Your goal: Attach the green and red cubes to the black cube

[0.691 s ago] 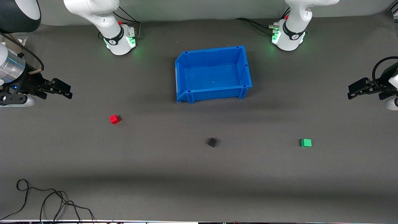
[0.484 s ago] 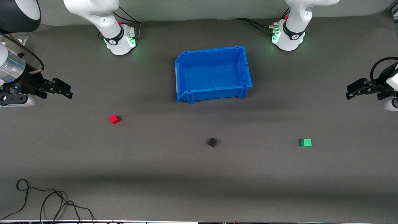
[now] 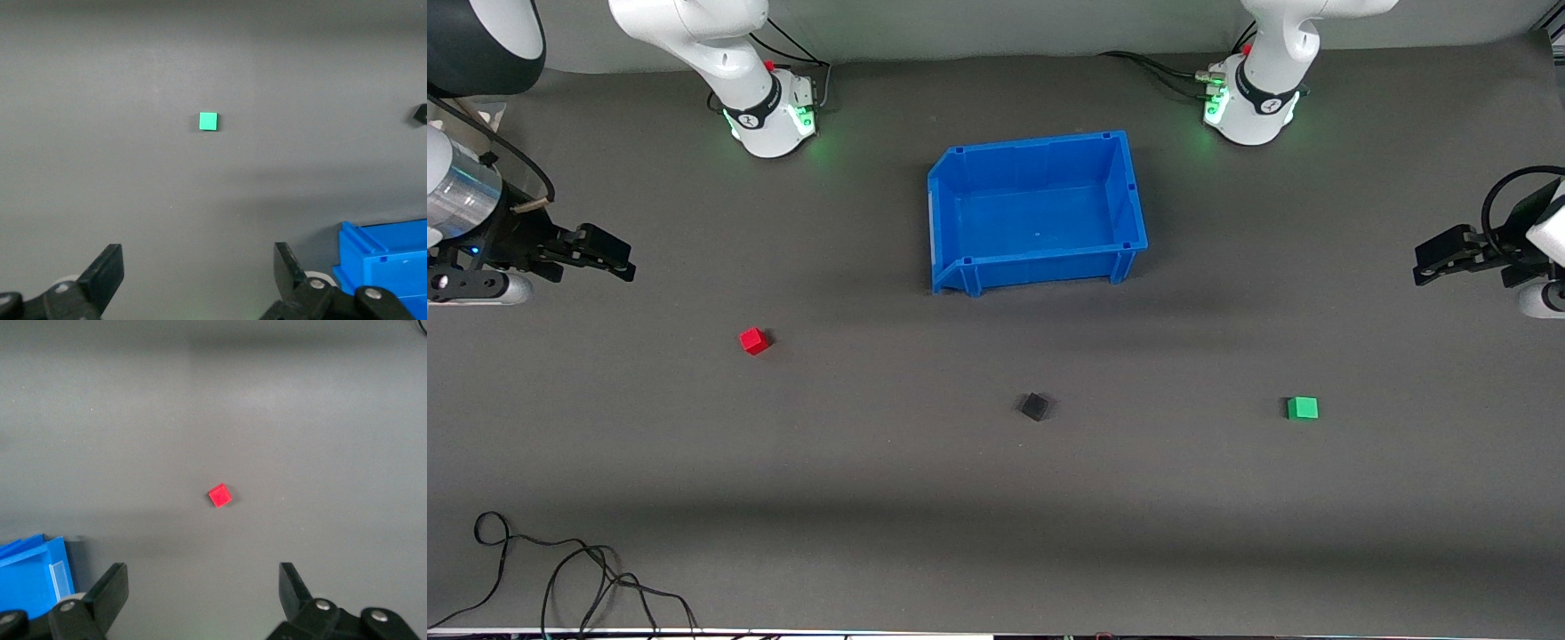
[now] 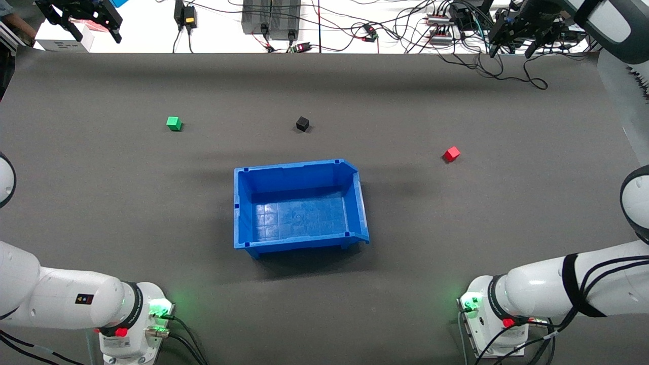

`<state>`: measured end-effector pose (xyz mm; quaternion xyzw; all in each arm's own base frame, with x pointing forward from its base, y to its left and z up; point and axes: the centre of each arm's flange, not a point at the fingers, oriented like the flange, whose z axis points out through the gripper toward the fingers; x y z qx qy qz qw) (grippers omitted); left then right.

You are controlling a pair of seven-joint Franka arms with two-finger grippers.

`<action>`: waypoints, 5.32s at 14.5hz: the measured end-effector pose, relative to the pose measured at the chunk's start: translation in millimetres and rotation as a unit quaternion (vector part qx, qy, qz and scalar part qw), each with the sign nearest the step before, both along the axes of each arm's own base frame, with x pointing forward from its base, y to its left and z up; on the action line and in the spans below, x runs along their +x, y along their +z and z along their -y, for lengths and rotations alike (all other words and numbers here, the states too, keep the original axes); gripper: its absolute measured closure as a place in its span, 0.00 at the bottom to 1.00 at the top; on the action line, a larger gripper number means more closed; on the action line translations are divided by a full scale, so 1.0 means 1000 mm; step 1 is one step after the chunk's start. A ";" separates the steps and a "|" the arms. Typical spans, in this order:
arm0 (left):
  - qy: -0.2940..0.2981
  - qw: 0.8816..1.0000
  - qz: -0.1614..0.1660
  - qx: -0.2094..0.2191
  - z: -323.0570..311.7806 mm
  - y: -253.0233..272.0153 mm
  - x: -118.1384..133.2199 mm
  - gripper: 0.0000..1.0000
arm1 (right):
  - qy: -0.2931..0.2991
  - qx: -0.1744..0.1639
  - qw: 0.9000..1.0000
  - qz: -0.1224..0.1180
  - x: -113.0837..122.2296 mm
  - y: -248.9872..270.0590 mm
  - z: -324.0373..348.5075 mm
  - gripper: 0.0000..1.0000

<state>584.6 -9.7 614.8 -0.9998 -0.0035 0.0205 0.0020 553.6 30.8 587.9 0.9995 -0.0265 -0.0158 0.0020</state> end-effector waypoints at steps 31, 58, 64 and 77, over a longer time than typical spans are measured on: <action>0.667 0.710 -0.164 -0.155 -0.103 -0.366 0.071 0.00 | -0.606 -0.072 0.789 -0.062 0.003 -0.363 0.004 0.02; 0.669 0.702 -0.163 -0.182 -0.072 -0.388 0.093 0.63 | -0.473 -0.095 0.871 -0.087 -0.017 -0.393 0.041 0.10; 0.685 0.675 -0.165 -0.221 0.040 -0.365 0.118 0.63 | -0.432 -0.090 0.893 -0.085 -0.015 -0.343 0.023 0.11; 0.715 0.647 -0.131 -0.228 0.168 -0.384 0.119 0.63 | -0.503 -0.086 0.859 -0.043 -0.001 -0.387 0.027 0.11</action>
